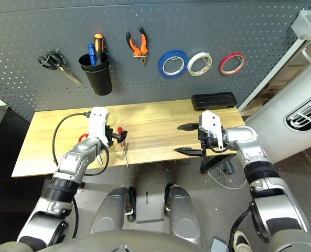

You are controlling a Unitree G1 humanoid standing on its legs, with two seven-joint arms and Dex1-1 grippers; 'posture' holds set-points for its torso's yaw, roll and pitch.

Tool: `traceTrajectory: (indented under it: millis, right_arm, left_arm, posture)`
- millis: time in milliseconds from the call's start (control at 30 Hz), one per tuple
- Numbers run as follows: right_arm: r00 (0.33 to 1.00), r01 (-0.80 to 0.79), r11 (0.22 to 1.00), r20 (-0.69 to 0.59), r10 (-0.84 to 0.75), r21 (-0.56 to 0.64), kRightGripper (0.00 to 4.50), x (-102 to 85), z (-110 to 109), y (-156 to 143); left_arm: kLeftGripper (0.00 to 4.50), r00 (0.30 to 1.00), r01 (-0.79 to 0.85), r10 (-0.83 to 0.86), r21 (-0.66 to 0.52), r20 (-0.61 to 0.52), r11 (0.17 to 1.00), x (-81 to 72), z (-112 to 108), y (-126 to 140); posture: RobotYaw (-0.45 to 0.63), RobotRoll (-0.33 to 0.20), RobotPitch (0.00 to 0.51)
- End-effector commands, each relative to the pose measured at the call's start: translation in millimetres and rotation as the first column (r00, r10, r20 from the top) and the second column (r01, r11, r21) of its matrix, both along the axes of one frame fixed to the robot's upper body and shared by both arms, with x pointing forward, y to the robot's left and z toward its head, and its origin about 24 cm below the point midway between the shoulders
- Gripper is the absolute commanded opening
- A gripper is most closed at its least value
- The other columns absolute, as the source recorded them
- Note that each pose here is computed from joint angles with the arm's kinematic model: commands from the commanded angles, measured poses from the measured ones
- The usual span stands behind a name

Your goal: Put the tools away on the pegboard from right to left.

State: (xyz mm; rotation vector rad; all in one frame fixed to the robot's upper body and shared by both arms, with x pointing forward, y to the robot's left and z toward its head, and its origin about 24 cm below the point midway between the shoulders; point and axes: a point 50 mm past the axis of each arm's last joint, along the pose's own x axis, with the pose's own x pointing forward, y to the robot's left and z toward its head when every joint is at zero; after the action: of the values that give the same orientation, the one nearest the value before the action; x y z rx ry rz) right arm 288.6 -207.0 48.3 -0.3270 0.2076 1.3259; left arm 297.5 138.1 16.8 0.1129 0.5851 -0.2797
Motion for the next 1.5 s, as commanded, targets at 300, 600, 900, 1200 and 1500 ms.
traceTrajectory:
  millis: [300,600,900,1200,1500]
  right_arm:
    - [1.000,0.014,1.000,0.005,-0.014,0.020,4.47,-14.7,1.2,1.8]
    - [0.998,0.063,0.998,0.006,-0.063,0.021,4.50,-24.6,8.6,-4.3]
    - [0.996,0.089,0.996,0.013,-0.089,0.016,4.50,-19.3,8.8,-7.3]
    - [0.996,0.076,0.997,0.034,-0.077,0.035,4.50,-1.4,12.0,-4.2]
    - [0.983,0.146,0.941,0.064,-0.174,0.306,4.50,28.5,45.0,3.1]
  left_arm:
    - [4.50,0.978,-0.129,0.131,0.021,-0.164,0.991,3.7,-36.2,-9.4]
    - [3.21,0.963,-0.145,0.148,0.030,-0.224,0.989,7.8,-52.6,-15.4]
    - [0.83,0.969,-0.166,0.164,0.001,-0.182,0.986,5.4,-46.4,-11.9]
    - [0.83,0.989,-0.143,0.142,-0.034,-0.032,0.989,-23.6,3.2,4.3]
    - [0.83,0.951,-0.193,0.175,0.049,0.253,0.980,-45.8,59.6,35.8]
  posture:
    - [-0.05,0.000,0.171]
    - [-0.10,0.000,0.182]
    - [-0.06,0.000,0.177]
    - [0.02,0.000,0.167]
    - [0.08,0.000,0.142]
